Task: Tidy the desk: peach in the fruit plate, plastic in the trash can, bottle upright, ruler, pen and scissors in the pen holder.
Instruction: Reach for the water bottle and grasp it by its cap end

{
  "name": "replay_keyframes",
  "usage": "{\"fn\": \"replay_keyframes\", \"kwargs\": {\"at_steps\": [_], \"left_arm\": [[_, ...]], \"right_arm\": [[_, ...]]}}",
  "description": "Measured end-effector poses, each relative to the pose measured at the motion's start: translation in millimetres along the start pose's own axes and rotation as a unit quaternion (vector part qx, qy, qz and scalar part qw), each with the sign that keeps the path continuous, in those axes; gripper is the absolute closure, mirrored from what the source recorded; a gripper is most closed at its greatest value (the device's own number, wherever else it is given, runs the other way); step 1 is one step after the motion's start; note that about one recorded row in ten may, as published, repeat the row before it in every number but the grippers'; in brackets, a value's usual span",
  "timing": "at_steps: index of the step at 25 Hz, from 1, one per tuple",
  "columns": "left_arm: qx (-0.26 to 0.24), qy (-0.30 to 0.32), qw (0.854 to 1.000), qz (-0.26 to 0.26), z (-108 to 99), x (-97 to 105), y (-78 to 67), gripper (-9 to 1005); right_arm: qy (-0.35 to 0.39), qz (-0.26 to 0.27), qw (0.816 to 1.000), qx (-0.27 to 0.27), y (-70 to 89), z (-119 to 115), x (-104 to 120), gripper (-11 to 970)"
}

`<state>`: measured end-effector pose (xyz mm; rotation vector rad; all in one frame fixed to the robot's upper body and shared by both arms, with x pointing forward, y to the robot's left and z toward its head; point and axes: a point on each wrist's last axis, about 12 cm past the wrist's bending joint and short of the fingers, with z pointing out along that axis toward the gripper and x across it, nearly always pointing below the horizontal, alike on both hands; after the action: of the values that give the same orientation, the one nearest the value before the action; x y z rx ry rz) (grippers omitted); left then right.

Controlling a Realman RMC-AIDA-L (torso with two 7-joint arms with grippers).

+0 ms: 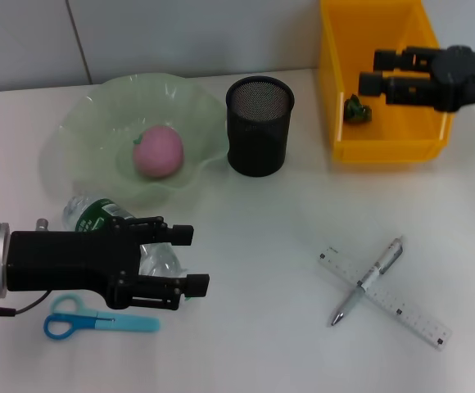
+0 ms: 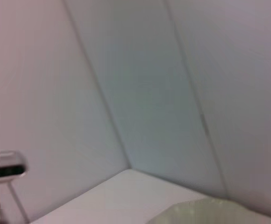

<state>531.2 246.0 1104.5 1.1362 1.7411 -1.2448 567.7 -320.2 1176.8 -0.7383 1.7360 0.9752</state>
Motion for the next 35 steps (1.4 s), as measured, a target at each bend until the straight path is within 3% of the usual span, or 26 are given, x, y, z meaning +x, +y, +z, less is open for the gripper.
{"fn": "replay_keyframes", "kwargs": {"at_steps": [12,20,26,31,35], "left_arm": [[0.001,0.001,1.000,0.005,1.1,0.4,-0.4,154],[0.004,0.016,1.000,0.004,6.8,2.9,-0.4,154],[0.005,0.019,1.000,0.014,7.6,1.1,0.6,154],[0.007,0.025,0.998,0.055,8.7,-18.9,4.6,154],[0.007,0.070,0.988,0.136,11.1,-52.6,7.8,154]], "right_arm": [[0.087,0.004,0.995,-0.057,13.1,-0.9,25.4,239],[0.165,0.011,0.982,-0.092,20.3,3.7,52.1,240],[0.172,0.011,0.980,-0.097,21.3,5.0,57.1,240],[0.175,0.014,0.980,-0.096,20.6,3.0,56.8,240],[0.183,0.029,0.979,-0.089,17.7,-2.0,53.9,239]]}}
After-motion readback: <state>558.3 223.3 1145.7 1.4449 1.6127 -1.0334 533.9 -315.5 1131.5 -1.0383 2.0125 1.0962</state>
